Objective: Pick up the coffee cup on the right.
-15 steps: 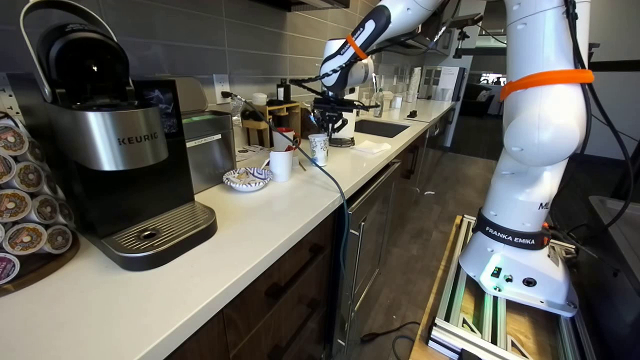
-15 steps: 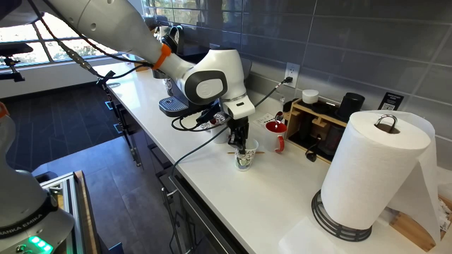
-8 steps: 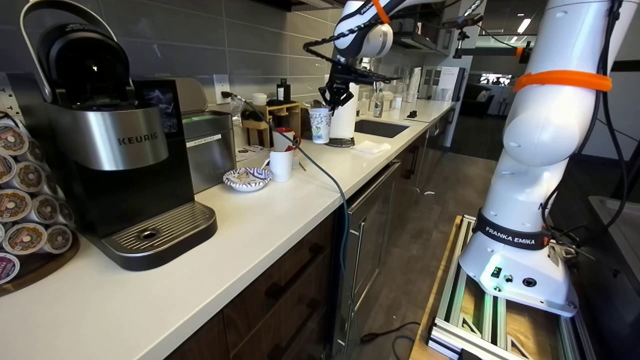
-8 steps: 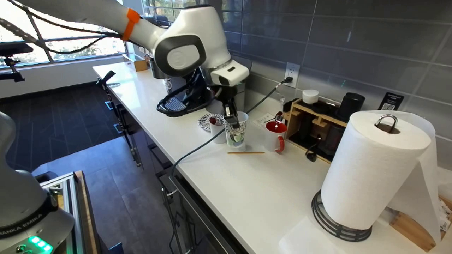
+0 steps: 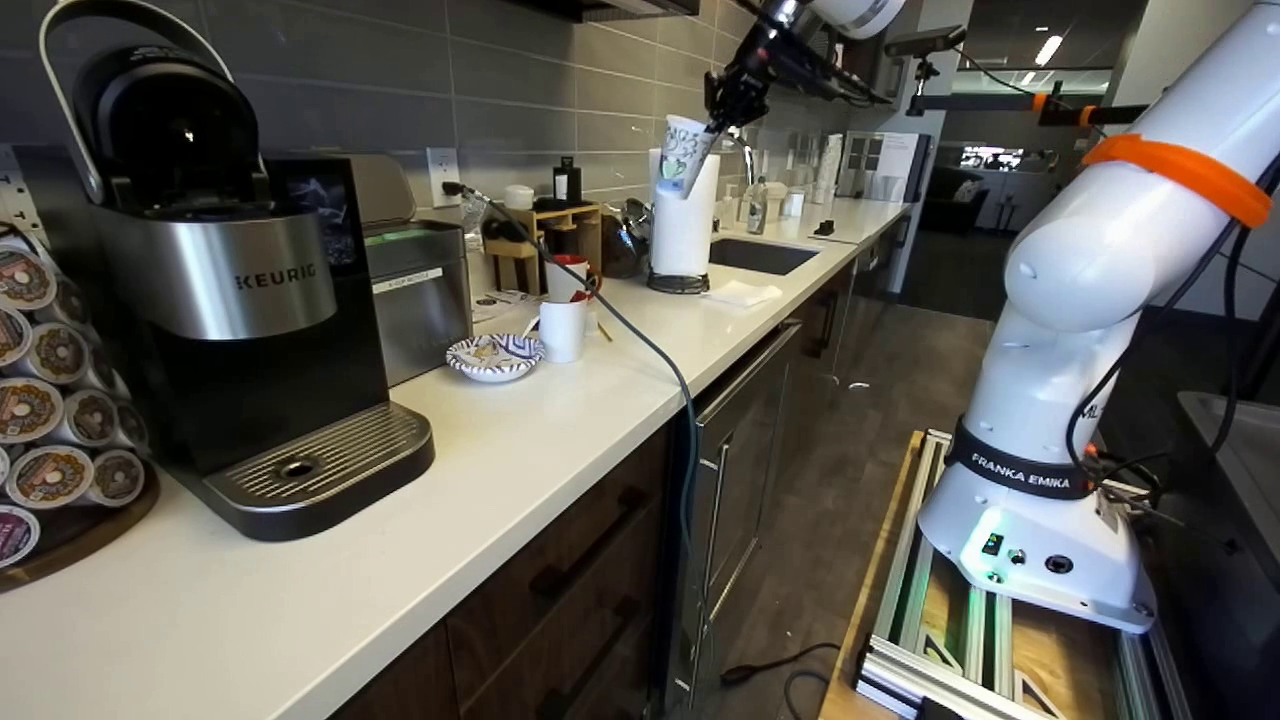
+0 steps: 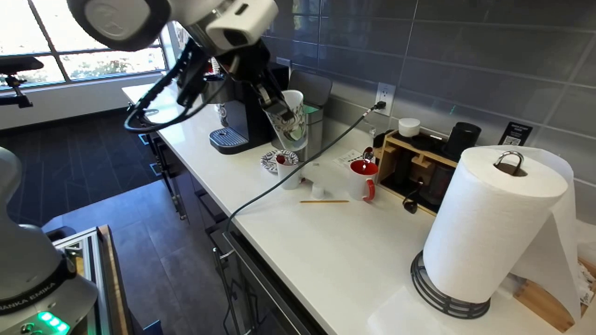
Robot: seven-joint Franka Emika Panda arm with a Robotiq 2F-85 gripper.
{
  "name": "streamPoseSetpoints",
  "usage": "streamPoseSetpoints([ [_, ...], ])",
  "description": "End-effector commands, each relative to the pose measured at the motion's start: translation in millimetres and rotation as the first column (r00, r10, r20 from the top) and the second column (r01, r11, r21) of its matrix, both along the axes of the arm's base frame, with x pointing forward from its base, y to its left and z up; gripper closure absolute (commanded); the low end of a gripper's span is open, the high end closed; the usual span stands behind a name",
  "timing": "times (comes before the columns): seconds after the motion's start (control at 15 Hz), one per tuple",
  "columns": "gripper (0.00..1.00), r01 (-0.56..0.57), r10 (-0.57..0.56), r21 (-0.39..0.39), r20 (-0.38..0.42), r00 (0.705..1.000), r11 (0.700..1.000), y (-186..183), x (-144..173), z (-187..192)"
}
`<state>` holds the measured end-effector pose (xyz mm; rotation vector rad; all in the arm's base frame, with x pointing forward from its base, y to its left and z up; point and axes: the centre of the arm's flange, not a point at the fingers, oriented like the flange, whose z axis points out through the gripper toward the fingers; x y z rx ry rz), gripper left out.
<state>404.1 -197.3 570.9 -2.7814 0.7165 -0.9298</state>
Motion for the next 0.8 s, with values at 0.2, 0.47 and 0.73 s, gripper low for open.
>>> streamPoseSetpoints([
  [0.2, 0.99, 0.115, -0.141, 0.094, 0.338, 0.930, 0.989, -11, -112, 120],
  [0.47, 0.99, 0.112, -0.152, 0.107, 0.539, 0.829, 0.988, 7, -135, 189],
  [0.73, 0.99, 0.074, -0.075, 0.024, 0.566, 0.821, 0.997, 25, -143, 215],
])
